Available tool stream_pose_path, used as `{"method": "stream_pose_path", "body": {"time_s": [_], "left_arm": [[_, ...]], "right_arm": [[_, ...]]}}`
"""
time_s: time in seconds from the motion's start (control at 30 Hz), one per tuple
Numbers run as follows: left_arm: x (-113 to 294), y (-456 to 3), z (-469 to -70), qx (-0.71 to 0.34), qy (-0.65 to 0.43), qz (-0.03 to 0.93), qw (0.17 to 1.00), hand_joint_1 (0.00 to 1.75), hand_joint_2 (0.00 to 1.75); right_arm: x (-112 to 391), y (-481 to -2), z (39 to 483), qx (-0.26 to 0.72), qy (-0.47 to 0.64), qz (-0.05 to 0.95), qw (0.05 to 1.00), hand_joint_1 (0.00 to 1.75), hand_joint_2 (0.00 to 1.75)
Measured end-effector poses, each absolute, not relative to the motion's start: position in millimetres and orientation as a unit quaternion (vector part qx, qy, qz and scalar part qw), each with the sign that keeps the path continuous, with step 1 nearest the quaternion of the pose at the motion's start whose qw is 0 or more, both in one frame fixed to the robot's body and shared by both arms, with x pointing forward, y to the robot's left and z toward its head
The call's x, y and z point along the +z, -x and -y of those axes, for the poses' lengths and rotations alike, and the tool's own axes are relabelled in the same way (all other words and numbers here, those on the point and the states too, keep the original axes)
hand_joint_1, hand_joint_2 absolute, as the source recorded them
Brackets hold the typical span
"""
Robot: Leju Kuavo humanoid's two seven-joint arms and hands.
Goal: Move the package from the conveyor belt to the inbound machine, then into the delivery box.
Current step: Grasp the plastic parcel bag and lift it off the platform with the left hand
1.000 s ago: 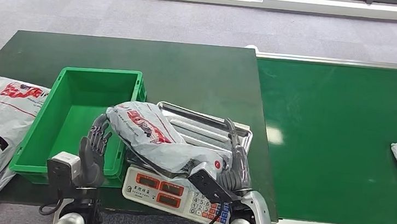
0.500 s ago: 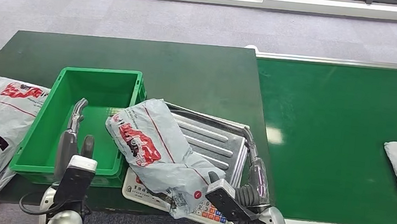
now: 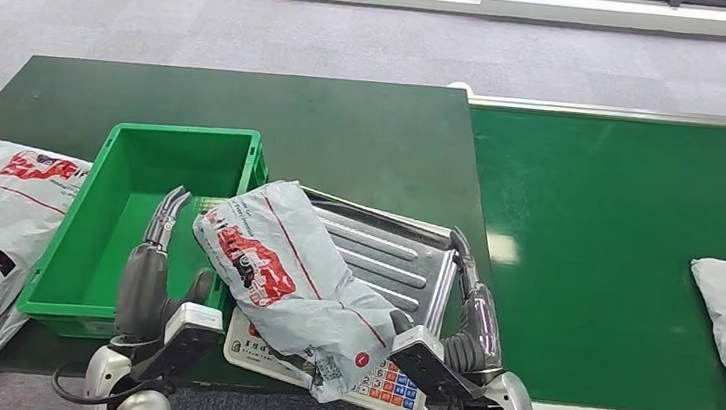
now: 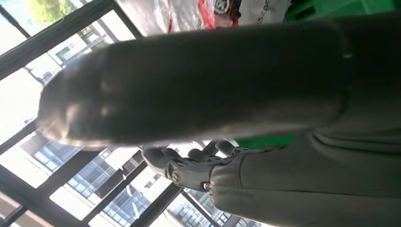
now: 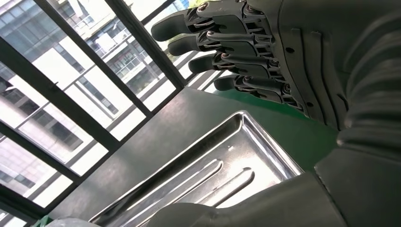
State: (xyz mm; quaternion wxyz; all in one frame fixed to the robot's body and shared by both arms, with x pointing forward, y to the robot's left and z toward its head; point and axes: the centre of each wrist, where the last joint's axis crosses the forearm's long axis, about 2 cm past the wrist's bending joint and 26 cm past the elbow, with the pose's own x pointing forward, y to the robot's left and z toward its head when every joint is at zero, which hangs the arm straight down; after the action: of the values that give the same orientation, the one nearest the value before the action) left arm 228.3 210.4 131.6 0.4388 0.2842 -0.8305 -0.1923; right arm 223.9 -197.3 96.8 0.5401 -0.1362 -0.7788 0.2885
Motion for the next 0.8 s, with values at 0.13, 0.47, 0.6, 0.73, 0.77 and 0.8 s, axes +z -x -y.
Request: {"method": "stream_pose_path", "body": {"time_s": [0.13, 0.47, 0.6, 0.73, 0.77, 0.8], "left_arm": [[125.1, -228.6, -202.7, -0.281, -0.312, 0.8, 0.428, 0.0, 1.75], [111.2, -224.3, -187.9, -0.394, -0.323, 0.761, 0.401, 0.0, 1.75], [104.4, -224.4, -184.7, -0.439, -0.32, 0.745, 0.387, 0.0, 1.75], [94.9, -225.1, -178.1, -0.475, -0.305, 0.735, 0.375, 0.0, 1.75], [93.4, -226.1, -176.3, -0.483, -0.301, 0.733, 0.373, 0.44, 1.75], [91.9, -227.3, -174.6, -0.49, -0.298, 0.73, 0.371, 0.87, 1.75]], "right_arm": [[96.6, -227.0, 198.8, 0.287, 0.133, 0.781, 0.539, 0.0, 1.75], [95.7, -227.4, 201.9, 0.289, 0.132, 0.785, 0.531, 0.0, 1.75], [99.9, -223.5, 203.7, 0.261, 0.132, 0.819, 0.494, 0.0, 1.75], [111.4, -214.6, 207.6, 0.232, 0.137, 0.844, 0.464, 0.0, 1.75], [113.5, -212.8, 208.7, 0.228, 0.138, 0.846, 0.461, 0.0, 1.75], [115.3, -211.1, 209.8, 0.225, 0.138, 0.849, 0.458, 0.0, 1.75]]}}
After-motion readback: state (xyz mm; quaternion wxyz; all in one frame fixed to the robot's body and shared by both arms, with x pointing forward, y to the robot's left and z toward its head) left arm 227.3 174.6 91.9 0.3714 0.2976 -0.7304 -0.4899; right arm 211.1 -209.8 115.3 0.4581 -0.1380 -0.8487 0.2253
